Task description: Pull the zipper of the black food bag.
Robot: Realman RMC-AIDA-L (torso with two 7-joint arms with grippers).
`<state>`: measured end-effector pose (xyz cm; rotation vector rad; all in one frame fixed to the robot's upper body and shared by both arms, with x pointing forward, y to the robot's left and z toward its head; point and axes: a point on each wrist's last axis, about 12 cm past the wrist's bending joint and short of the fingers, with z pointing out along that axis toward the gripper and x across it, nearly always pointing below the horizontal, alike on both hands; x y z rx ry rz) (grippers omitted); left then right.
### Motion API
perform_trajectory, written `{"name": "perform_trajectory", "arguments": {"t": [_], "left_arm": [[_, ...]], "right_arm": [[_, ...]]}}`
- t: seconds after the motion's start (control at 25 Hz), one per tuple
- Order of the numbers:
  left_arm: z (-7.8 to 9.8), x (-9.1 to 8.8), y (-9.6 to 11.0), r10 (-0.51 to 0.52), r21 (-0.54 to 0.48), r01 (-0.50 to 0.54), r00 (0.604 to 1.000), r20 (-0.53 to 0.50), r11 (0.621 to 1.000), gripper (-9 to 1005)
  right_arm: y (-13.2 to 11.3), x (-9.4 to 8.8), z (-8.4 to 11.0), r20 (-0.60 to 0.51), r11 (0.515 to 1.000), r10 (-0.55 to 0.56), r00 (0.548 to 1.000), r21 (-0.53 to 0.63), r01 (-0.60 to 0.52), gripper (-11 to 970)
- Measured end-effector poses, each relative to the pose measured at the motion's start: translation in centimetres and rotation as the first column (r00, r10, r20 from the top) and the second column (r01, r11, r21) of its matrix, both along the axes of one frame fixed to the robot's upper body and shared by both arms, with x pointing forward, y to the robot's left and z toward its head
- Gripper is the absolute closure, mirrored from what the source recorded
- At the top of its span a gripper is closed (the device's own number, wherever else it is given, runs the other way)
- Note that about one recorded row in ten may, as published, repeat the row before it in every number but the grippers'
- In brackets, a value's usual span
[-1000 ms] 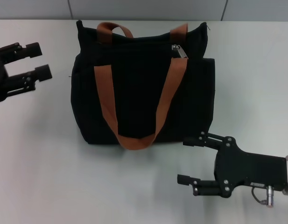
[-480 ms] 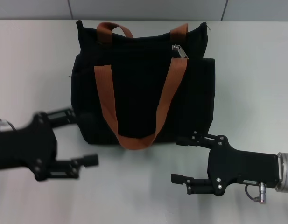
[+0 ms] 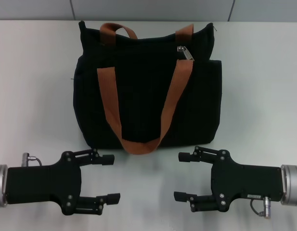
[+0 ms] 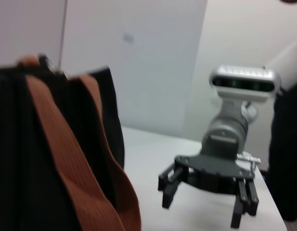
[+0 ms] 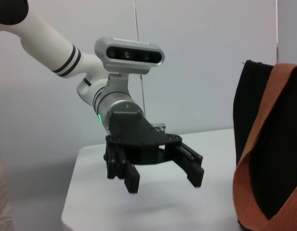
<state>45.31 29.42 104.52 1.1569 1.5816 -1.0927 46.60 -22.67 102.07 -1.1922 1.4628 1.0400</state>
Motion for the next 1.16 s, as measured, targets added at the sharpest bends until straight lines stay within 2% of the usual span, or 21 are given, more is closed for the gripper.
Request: {"name": "perform_trajectory", "arguments": {"t": [1.16], "left_arm": [[-0.32, -0.24, -0.50, -0.011, 0.003, 0.011, 1.000, -0.007, 1.000, 167]], "right_arm": [[0.13, 0.24, -0.02, 0.004, 1.000, 0.000, 1.000, -0.010, 0.000, 143]]}}
